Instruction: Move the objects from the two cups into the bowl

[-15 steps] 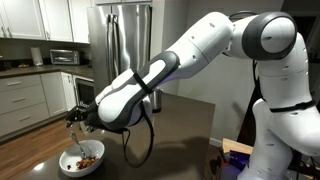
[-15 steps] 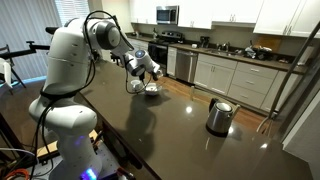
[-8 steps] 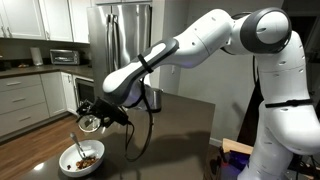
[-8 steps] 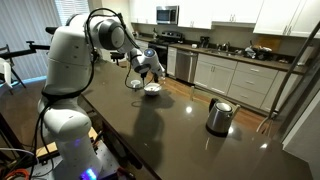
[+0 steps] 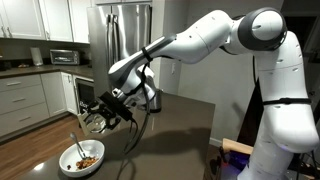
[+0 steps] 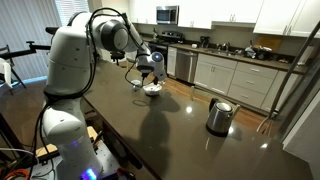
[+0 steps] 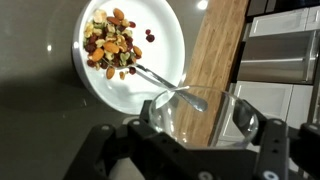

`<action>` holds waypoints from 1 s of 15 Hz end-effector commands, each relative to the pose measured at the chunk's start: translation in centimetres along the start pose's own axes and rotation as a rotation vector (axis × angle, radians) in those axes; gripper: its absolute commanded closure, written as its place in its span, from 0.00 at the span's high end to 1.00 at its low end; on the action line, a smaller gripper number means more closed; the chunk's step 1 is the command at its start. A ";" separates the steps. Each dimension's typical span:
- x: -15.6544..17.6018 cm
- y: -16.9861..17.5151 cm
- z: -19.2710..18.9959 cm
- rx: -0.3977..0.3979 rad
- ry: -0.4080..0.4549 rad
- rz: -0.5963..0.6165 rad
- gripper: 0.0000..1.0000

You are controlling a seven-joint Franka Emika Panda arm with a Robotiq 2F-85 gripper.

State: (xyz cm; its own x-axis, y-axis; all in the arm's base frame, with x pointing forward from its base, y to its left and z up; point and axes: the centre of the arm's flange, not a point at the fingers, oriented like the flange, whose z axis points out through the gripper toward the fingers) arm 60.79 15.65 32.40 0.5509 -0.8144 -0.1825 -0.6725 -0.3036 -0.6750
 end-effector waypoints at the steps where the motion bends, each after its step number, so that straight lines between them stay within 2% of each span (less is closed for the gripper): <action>1: 1.5 2.4 -2.0 0.057 -0.090 0.082 0.57; 8: 4.9 6.0 -2.3 0.166 -0.257 0.253 0.57; 9: 5.2 6.5 -2.3 0.174 -0.270 0.271 0.57; 10: 5.4 5.1 -1.3 0.149 -0.241 0.260 0.57; 11: 6.0 5.6 -1.3 0.148 -0.248 0.263 0.82; 15: 5.6 5.6 -0.7 0.131 -0.243 0.242 0.82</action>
State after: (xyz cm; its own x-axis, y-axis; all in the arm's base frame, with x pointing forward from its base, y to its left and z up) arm 59.77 9.07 28.14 0.4958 -0.7086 -0.5021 -0.7374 -0.0381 -0.6744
